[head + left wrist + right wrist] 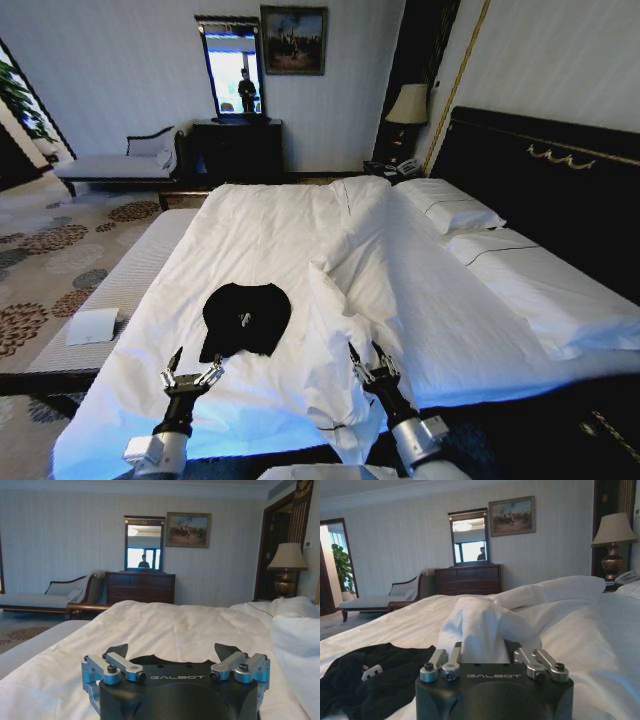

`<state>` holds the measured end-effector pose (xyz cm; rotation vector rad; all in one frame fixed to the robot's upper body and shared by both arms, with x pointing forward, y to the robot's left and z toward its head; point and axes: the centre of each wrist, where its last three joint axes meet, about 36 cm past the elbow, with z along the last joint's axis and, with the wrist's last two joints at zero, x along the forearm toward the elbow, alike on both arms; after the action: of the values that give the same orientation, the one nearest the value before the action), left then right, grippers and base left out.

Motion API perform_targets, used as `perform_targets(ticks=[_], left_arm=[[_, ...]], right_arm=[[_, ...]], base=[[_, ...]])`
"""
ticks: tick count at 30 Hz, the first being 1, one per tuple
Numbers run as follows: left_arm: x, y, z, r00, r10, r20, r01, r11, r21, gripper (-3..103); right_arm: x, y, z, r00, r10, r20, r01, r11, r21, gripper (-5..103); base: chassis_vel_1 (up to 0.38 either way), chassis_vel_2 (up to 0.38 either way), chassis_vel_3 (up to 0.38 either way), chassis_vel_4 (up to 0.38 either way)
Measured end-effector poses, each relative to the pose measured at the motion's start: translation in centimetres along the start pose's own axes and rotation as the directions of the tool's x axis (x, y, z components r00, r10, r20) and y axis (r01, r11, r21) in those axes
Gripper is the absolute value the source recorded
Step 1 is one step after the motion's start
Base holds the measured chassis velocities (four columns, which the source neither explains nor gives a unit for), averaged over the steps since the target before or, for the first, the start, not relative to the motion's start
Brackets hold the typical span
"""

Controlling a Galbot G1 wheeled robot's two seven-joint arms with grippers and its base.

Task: Fold the clothes on the bed.

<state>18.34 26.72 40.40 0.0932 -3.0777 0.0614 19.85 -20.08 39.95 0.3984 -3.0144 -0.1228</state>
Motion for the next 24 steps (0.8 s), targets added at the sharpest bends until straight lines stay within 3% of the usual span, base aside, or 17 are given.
perform_targets(ticks=[2, 4, 8, 11, 24], left_arm=[[-0.05, -0.08, 0.00, 1.000, 0.002, 0.001, -0.002, 1.000, 0.001, 98], [-0.06, -0.10, 0.00, 1.000, 0.003, 0.001, -0.003, 1.000, 0.001, 97], [-0.08, -0.12, -0.02, 1.000, 0.006, 0.001, -0.006, 1.000, -0.002, 97], [-0.09, -0.15, -0.05, 1.000, 0.007, 0.002, -0.007, 1.000, -0.003, 94], [-0.16, -0.20, -0.13, 1.000, 0.016, 0.004, -0.016, 1.000, -0.011, 99]], right_arm=[[0.02, 0.04, 0.04, 1.000, 0.001, 0.004, -0.001, 1.000, 0.002, 32], [0.03, 0.05, 0.04, 1.000, 0.001, 0.006, -0.001, 1.000, 0.003, 32], [0.08, -0.01, -0.05, 1.000, 0.005, 0.012, -0.005, 1.000, 0.008, 10], [0.11, -0.08, -0.15, 1.000, 0.009, 0.015, -0.009, 1.000, 0.010, 2], [0.32, 0.07, -0.46, 0.998, 0.062, 0.026, -0.063, 0.998, 0.015, 0]], base=[[0.000, 0.000, 0.000, 0.000], [0.000, 0.000, 0.000, 0.000], [0.000, 0.000, 0.000, 0.000], [0.000, 0.000, 0.000, 0.000], [0.000, 0.000, 0.000, 0.000]])
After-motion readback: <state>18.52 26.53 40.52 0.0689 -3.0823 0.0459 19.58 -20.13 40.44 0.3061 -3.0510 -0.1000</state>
